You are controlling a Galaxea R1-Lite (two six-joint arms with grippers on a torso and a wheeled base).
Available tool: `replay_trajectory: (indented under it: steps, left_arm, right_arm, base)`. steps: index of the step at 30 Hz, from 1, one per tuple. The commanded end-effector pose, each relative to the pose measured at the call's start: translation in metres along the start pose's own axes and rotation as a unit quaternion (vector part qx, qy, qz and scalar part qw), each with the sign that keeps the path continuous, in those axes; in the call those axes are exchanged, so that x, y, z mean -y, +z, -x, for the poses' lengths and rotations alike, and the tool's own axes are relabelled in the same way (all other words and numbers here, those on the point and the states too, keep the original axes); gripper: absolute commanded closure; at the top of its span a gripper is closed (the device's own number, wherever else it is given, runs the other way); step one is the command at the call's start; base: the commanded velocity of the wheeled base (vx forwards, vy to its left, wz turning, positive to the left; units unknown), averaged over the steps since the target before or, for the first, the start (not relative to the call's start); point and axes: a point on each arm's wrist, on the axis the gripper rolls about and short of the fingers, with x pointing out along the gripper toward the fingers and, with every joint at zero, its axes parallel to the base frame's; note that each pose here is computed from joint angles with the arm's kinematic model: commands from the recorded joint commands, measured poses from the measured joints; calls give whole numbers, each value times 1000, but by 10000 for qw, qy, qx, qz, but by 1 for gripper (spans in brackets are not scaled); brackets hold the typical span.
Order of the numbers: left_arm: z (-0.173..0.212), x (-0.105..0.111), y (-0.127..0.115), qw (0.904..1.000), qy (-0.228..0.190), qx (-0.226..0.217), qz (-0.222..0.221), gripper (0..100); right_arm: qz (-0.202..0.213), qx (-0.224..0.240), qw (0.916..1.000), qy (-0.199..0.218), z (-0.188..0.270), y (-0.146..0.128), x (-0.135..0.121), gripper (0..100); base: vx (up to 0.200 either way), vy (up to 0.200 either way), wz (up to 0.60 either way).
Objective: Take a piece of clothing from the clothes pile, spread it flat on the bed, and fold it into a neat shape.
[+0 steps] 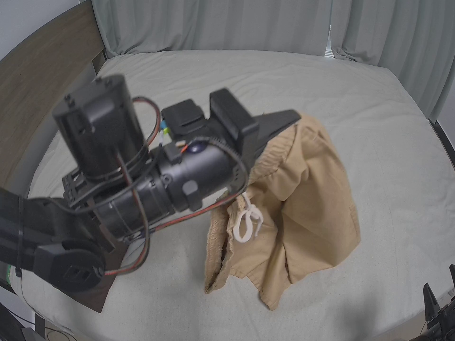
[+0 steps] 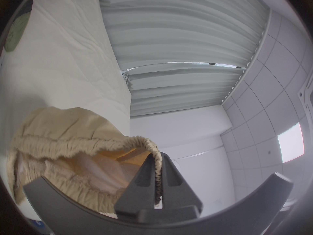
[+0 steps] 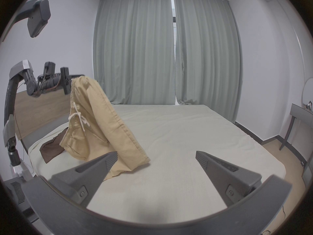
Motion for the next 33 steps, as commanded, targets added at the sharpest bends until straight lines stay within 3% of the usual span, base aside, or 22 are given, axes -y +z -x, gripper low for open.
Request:
replay_trajectory:
  steps: [1, 7, 11, 14, 18, 33]
  left_arm:
    - [42, -58, 3, 9975, 321, 102, -626, 100]
    - [55, -85, 1, 9952, 264, 340, -884, 100]
    - [61, -91, -2, 9946, 234, 387, -930, 100]
    - [69, -94, 0, 9938, 358, 411, -966, 100]
    - [80, -108, 8, 9869, 652, 372, -1429, 100]
    - [98, -116, 39, 9792, 912, 834, -1607, 100]
  right_arm:
    - [4, 1, 10000, 3, 0, -5, 0, 0]
    - [4, -7, 10000, 3, 0, -5, 0, 0]
    - [4, 1, 10000, 3, 0, -5, 0, 0]
    - [4, 1, 10000, 3, 0, -5, 0, 0]
    - [4, 1, 10000, 3, 0, -5, 0, 0]
    - [4, 1, 10000, 3, 0, -5, 0, 0]
  base:
    - [0, 0, 0]
    - [0, 0, 0]
    - [0, 0, 0]
    - [0, 0, 0]
    - [0, 0, 0]
    - [0, 0, 0]
